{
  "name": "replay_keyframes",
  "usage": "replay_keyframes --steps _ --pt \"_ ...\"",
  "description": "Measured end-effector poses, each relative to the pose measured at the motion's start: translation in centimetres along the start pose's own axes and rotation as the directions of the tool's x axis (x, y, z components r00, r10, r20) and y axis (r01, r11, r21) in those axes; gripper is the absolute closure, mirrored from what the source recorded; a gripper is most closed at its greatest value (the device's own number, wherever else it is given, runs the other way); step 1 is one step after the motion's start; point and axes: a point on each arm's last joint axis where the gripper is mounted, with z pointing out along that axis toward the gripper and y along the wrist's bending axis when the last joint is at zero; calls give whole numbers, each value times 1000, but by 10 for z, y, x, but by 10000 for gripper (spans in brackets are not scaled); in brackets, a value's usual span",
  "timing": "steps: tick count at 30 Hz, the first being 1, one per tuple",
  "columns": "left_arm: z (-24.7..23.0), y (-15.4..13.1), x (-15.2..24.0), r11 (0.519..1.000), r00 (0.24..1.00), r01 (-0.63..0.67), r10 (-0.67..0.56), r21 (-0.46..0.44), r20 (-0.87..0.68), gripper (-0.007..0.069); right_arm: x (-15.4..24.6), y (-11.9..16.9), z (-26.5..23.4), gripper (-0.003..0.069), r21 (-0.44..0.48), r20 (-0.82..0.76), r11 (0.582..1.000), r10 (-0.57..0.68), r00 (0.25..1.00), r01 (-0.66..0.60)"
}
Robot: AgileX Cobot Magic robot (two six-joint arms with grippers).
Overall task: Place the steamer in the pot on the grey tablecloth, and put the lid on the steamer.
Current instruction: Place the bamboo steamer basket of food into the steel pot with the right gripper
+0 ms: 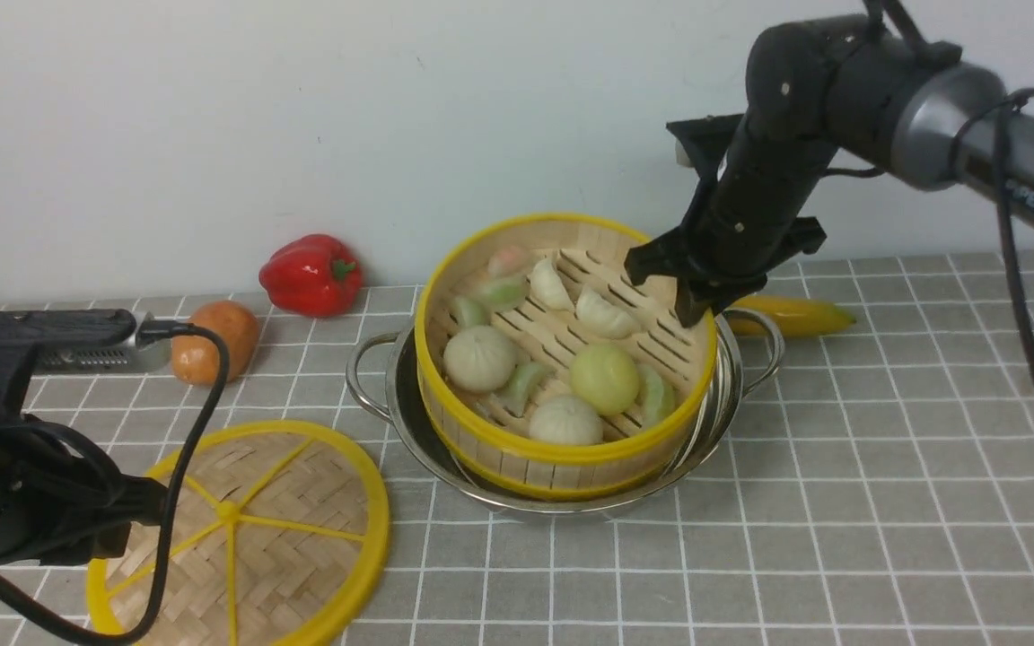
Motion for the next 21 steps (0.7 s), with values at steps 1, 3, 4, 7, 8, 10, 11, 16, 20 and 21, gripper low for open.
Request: replay_keyframes --steps 1,3,4,7,8,10,11,16,20,21 --pt "0 0 0 1000 1000 0 0 0 1 382 -1 0 4 592 1 -5 1000 0 1000 0" --pt "0 0 0 1000 1000 1 -1 1 2 382 -2 -1 13 592 3 -15 1000 1 1000 -1" --pt "0 0 0 1000 1000 1 -1 1 3 382 -2 -1 15 592 4 -18 1000 2 1000 -2" --pt "0 0 0 1000 1000 1 -1 1 3 382 -2 -2 24 592 7 -32 1000 3 999 -3" --pt "0 0 0 1000 1000 1 -1 1 3 382 -2 -2 25 592 7 -32 1000 3 999 -3" --pt "0 0 0 1000 1000 1 -1 1 3 382 -1 -3 29 592 9 -41 1000 4 999 -4" --pt "0 0 0 1000 1000 1 -1 1 3 382 -1 -3 31 592 9 -44 1000 5 999 -5" --pt "0 0 0 1000 1000 1 -1 2 3 382 -1 -3 38 592 8 -51 1000 11 999 -10" --pt "0 0 0 1000 1000 1 -1 2 3 382 -1 -3 38 592 7 -51 1000 12 999 -11" --pt "0 0 0 1000 1000 1 -1 2 3 382 -1 -3 38 590 7 -51 1000 12 999 -11"
